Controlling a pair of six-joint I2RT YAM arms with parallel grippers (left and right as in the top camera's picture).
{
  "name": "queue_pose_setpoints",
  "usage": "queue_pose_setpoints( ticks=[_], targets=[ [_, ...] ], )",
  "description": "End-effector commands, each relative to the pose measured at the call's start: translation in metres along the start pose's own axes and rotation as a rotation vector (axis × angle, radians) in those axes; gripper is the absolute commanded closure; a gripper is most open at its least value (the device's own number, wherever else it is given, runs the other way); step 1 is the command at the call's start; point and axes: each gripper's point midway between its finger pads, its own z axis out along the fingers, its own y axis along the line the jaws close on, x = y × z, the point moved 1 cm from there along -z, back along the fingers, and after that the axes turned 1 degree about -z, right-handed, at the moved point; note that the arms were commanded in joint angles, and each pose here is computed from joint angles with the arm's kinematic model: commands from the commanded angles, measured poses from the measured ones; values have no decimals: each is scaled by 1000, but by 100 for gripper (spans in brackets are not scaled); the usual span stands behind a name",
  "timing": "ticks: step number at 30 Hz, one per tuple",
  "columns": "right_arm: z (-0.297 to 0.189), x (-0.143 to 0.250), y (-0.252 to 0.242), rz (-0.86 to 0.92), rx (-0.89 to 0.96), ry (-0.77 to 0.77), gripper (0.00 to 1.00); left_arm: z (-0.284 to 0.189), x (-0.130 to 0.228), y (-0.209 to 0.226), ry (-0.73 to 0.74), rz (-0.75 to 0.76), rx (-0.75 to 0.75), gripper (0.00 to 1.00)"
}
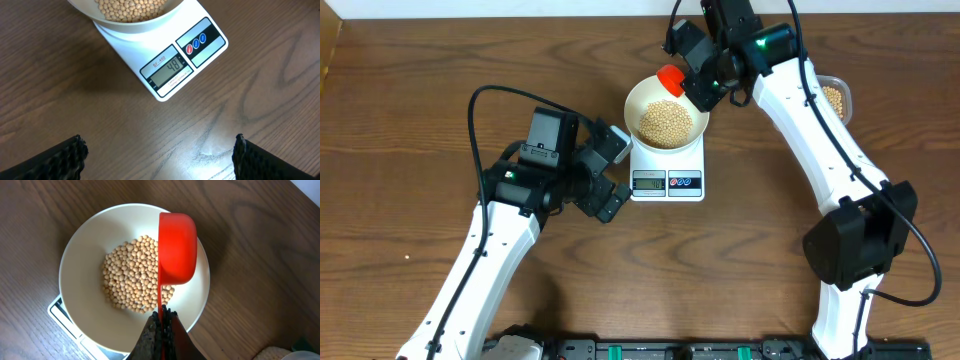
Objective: Scoop item into bowl and weigh 50g on scale
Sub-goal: 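Hold the tilted red scoop over the white bowl with the right gripper, then carry the red scoop right to the soybean tub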
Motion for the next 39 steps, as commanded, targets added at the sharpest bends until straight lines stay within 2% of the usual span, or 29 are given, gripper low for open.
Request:
queue_pose_setpoints(
  ticks=[1,19,24,28,32,39],
  targets=[
    [-20,-14,3,-51,20,-51,99,-1,-2,2,-2,-5,-10,5],
    [-21,-14,4,-53,12,-55,99,-1,-2,2,-1,-5,-10,5],
    [-44,-21,-11,76,43,-111,99,-1,-2,2,-1,-5,-10,5],
    [-89,-17,-42,220,83,-193,99,-1,-2,2,-2,-5,-10,5],
    [-136,9,-76,378,114,-232,99,-1,-2,2,-2,-5,-10,5],
    [-164,84,-105,593,140,-93,99,-1,-2,2,-2,-5,-10,5]
  ],
)
